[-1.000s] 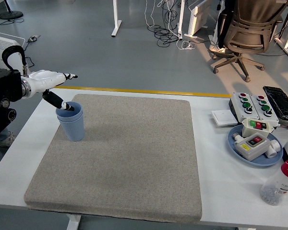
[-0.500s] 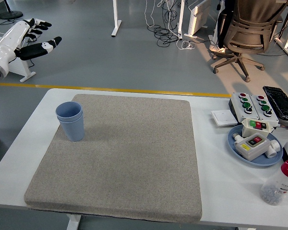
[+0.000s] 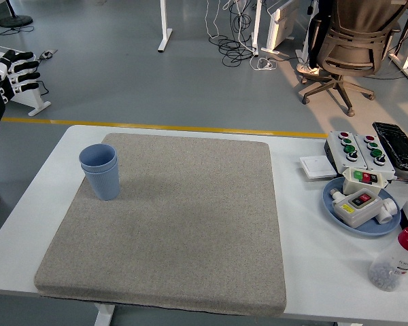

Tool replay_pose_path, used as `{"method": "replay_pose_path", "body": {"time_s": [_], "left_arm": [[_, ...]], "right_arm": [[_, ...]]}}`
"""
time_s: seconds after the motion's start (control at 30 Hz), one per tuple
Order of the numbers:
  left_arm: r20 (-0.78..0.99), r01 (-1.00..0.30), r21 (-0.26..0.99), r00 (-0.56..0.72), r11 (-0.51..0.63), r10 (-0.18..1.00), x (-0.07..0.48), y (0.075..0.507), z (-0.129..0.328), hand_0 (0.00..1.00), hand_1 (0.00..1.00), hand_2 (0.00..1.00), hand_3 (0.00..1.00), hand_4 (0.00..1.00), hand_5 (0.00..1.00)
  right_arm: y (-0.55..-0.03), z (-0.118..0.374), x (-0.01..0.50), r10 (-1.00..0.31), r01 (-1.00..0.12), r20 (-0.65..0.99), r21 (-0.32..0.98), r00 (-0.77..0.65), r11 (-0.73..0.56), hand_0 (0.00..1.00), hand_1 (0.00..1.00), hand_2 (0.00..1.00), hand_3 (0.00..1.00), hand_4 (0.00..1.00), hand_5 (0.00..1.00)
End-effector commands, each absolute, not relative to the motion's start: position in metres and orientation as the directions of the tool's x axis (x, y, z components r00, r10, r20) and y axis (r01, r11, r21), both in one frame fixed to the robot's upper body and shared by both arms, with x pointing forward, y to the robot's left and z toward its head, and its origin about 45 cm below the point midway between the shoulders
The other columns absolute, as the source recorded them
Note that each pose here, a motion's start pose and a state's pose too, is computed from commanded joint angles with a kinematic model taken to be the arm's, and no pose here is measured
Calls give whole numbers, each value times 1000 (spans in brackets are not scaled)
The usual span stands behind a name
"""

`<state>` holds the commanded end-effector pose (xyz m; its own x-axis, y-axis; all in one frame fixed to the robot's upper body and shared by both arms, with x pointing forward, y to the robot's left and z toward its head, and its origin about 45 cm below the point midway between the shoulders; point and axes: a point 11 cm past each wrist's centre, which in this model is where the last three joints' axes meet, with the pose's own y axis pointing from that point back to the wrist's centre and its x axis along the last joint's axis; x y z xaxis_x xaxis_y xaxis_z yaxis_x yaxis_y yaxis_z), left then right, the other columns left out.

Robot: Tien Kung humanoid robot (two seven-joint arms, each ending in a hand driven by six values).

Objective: Push cup pick cup insert cup

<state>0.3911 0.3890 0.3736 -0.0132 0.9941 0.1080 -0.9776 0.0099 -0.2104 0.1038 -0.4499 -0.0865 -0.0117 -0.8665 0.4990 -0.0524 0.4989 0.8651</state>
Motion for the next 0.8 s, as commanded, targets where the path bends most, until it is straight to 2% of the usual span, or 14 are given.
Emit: {"method": "replay_pose_path", "body": {"time_s": [0.07, 0.1, 0.27, 0.5, 0.8], "left_arm": [[90, -979, -204, -10, 8, 996, 386, 389, 364, 797, 854, 882, 849, 609, 998], [71, -979, -203, 3, 17, 997, 381, 387, 357, 856, 886, 927, 886, 617, 998], [10, -986, -166, -5, -4, 1000, 360, 385, 322, 856, 886, 927, 886, 617, 998], [-138, -990, -88, -94, -107, 986, 337, 389, 269, 851, 874, 925, 876, 620, 998], [-133, -991, -50, -116, -124, 984, 330, 396, 254, 846, 867, 913, 859, 618, 998]], "right_arm": [[-450, -87, 103, -867, -50, 499, 866, -8, 498, 672, 616, 629, 590, 154, 497], [-450, -87, 102, -867, -49, 498, 866, -5, 498, 672, 616, 628, 590, 154, 498], [-450, -88, 99, -867, -44, 498, 866, -2, 498, 672, 616, 628, 590, 154, 498], [-450, -88, 95, -866, -37, 499, 866, 8, 499, 671, 616, 629, 590, 154, 497], [-452, -88, 95, -865, -39, 501, 865, 12, 500, 672, 616, 629, 590, 155, 497]]}}
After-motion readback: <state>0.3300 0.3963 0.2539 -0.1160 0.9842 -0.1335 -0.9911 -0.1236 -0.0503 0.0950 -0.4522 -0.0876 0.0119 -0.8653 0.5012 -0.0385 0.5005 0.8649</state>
